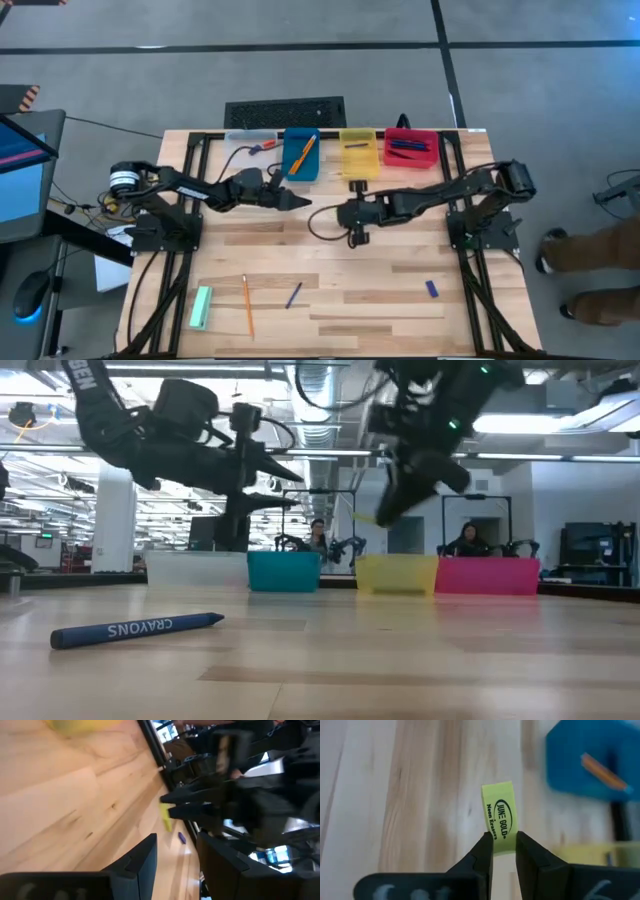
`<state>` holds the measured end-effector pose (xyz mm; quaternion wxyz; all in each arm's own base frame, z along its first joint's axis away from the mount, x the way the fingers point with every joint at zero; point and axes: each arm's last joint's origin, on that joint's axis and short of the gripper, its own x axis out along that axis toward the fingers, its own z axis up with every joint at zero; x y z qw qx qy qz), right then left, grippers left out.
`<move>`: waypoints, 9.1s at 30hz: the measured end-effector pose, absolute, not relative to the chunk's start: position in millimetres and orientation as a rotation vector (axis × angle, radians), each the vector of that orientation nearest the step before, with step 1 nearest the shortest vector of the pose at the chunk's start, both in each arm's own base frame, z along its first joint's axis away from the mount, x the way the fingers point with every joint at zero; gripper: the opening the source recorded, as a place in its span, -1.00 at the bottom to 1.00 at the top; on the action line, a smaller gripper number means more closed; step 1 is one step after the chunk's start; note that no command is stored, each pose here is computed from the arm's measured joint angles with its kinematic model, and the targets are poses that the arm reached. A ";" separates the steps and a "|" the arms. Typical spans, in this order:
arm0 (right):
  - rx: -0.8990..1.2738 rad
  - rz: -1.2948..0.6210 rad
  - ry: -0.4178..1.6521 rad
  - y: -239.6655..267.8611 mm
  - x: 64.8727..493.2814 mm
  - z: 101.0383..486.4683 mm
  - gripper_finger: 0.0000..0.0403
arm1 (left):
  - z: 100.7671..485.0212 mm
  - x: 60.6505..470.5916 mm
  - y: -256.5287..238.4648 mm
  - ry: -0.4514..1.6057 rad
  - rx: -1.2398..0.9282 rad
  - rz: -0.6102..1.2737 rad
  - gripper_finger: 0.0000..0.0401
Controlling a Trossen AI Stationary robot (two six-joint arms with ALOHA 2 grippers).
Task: Sort crayons/erasers/pens/pencils in bins
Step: Put the green eraser into the transparent bin, then put the blue crayon into the yellow bin
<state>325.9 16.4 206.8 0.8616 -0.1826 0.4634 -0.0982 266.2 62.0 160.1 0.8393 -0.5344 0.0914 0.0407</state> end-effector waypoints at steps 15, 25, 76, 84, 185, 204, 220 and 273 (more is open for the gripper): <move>-0.441 -0.199 0.880 10.3 341.5 236.8 -0.67 | 170.1 305.1 57.2 0.186 -1.098 -0.028 -0.35; -0.439 -0.205 0.831 10.4 345.1 240.1 -0.67 | 167.5 306.7 56.1 0.211 -1.102 0.022 -0.35; -0.339 -0.337 0.828 35.3 286.4 220.5 -0.96 | 236.1 221.2 110.7 0.424 -0.169 0.495 -0.97; -0.272 -0.333 0.725 33.8 271.0 201.2 -0.93 | 239.9 173.9 130.6 0.726 -0.184 0.771 -0.97; -0.021 -0.113 0.171 24.7 212.0 138.2 -0.99 | 208.4 239.3 -54.8 0.899 -0.338 0.376 -1.00; -0.035 0.042 0.205 59.5 204.5 134.9 -0.99 | 169.1 330.7 -187.5 1.221 -0.505 0.381 -0.61; -0.075 0.093 0.200 69.1 201.5 135.1 -0.99 | 143.4 329.7 -216.7 1.210 -0.628 0.568 -0.50; -0.067 0.103 0.203 69.3 201.5 134.9 -0.99 | 130.8 309.7 -182.5 1.498 0.023 0.258 -0.63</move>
